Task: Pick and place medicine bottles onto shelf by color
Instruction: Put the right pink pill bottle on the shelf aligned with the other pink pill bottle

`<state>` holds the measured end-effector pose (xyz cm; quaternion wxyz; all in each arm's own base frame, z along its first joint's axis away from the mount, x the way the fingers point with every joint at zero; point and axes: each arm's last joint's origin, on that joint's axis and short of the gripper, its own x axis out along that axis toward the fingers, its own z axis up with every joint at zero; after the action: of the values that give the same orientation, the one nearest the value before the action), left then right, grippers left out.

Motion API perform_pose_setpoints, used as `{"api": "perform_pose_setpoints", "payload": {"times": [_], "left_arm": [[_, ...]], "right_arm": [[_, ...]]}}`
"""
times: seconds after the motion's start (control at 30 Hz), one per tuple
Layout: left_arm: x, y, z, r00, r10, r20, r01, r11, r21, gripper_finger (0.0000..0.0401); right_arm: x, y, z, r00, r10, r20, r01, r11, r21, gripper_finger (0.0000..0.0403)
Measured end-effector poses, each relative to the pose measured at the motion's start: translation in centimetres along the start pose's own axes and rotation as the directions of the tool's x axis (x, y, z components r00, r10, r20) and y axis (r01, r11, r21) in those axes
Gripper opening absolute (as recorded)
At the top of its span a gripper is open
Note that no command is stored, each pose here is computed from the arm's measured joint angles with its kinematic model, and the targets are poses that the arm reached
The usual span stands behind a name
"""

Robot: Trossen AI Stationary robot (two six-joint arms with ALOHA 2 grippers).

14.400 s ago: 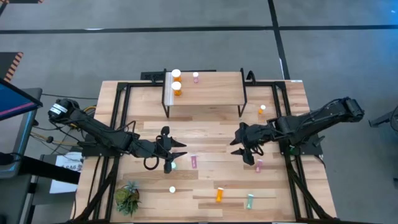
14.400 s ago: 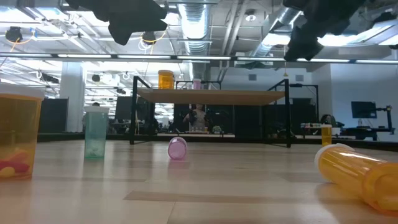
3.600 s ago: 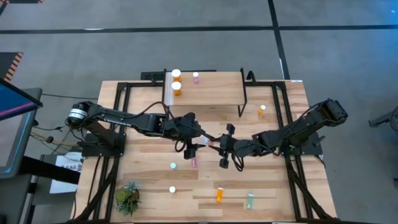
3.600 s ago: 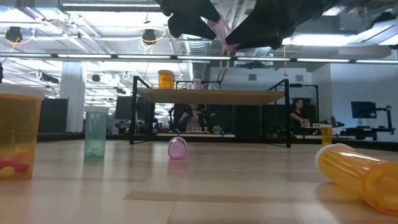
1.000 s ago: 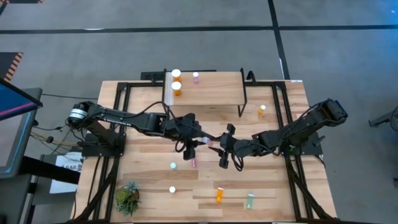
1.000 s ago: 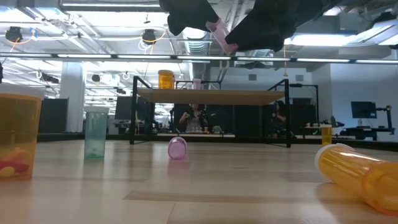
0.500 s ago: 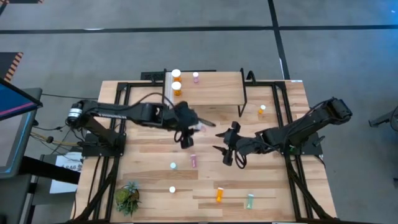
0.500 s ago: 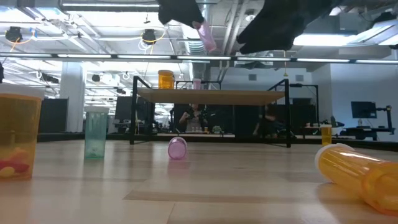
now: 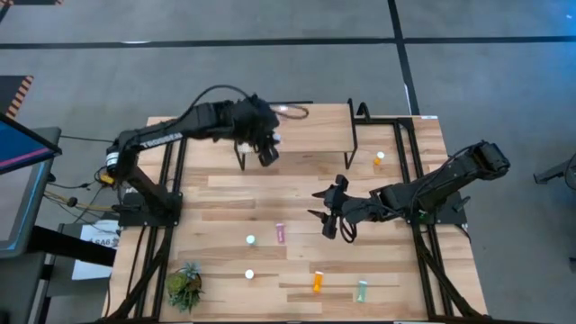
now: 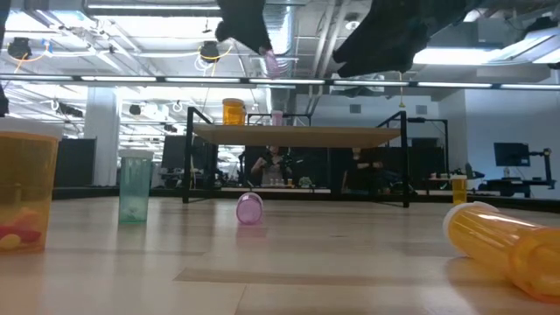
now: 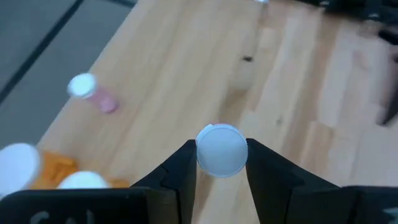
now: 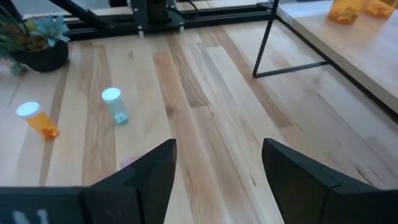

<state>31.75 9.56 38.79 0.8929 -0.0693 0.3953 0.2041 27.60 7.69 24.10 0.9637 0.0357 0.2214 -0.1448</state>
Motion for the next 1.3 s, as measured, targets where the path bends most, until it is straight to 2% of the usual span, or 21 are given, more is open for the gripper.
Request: {"api": "perform_pose_setpoints", "payload": {"times": [0.23, 0.4, 0.57, 0.87, 1.3], "left_arm": [[2.8, 2.3, 1.6, 0.998, 0.002, -0.069, -0.004, 1.0, -0.026, 0.0106], [5.7, 2.9, 2.8, 0.986, 0.023, -0.165, -0.02, 1.0, 0.021, 0.0106], [7.4, 4.2, 3.9, 0.973, 0.065, -0.221, -0.061, 0.998, 0.027, 0.0106], [11.0, 5.8, 3.6, 0.947, 0.087, -0.311, -0.08, 0.996, 0.034, 0.0106], [10.8, 6.3, 3.2, 0.932, 0.09, -0.352, -0.083, 0.996, 0.034, 0.0106]], "right_arm": [[0.2, -0.3, 0.1, 1.0, -0.01, 0.0, 0.01, 1.0, 0.003, 0.026], [0.2, -0.3, 0.2, 1.0, -0.01, 0.007, 0.01, 1.0, 0.009, 0.026], [0.1, -0.2, 0.1, 1.0, -0.007, 0.007, 0.007, 1.0, 0.007, 0.026], [0.1, -0.2, 0.2, 1.0, -0.006, 0.008, 0.005, 1.0, 0.009, 0.026], [0.1, -0.2, 0.1, 1.0, -0.004, 0.006, 0.004, 1.0, 0.009, 0.026]]}}
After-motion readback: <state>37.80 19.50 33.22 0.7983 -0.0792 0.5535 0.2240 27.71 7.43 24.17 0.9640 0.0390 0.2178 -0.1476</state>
